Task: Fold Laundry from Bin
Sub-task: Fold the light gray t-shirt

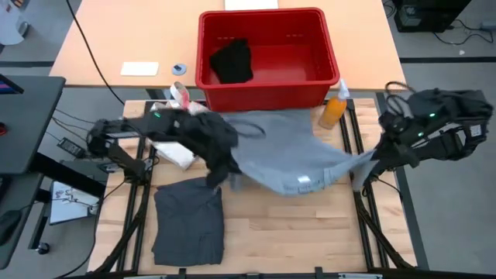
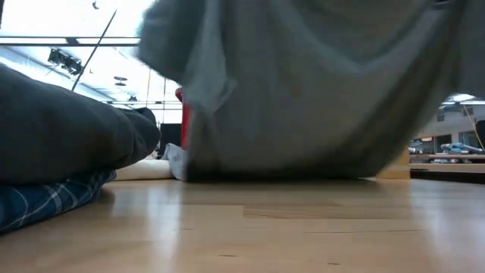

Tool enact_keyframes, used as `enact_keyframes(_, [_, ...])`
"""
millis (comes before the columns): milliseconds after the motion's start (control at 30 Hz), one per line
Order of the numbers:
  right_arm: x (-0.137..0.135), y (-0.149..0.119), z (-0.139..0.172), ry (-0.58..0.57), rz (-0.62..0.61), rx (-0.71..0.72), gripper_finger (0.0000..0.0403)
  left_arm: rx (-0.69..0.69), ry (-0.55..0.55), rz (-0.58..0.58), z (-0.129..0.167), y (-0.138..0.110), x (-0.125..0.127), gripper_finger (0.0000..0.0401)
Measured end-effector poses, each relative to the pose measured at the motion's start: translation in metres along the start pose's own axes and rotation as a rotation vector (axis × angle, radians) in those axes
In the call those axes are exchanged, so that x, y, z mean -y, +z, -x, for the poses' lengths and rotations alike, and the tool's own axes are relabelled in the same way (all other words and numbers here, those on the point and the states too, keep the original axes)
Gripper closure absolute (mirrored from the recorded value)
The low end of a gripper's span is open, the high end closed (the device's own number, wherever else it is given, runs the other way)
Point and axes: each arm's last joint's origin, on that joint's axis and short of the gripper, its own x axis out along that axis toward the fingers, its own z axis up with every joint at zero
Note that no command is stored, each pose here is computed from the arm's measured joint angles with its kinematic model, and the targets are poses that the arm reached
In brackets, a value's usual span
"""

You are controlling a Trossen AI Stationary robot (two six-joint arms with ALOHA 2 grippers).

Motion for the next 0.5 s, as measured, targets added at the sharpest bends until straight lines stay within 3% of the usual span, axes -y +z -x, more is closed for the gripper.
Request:
enact_keyframes(333, [0.014,-0.003,-0.037,0.075,-0.126,-0.234,0.0389,-0.221,-0.121,-0.019,-0.097,-0.019,0.020,0.0392])
enact_keyframes(500, [0.020,-0.005,-0.052,0.098,-0.149,-0.325,0.0385,-0.280,-0.161,-0.028,-0.123,-0.029,0.030,0.0392])
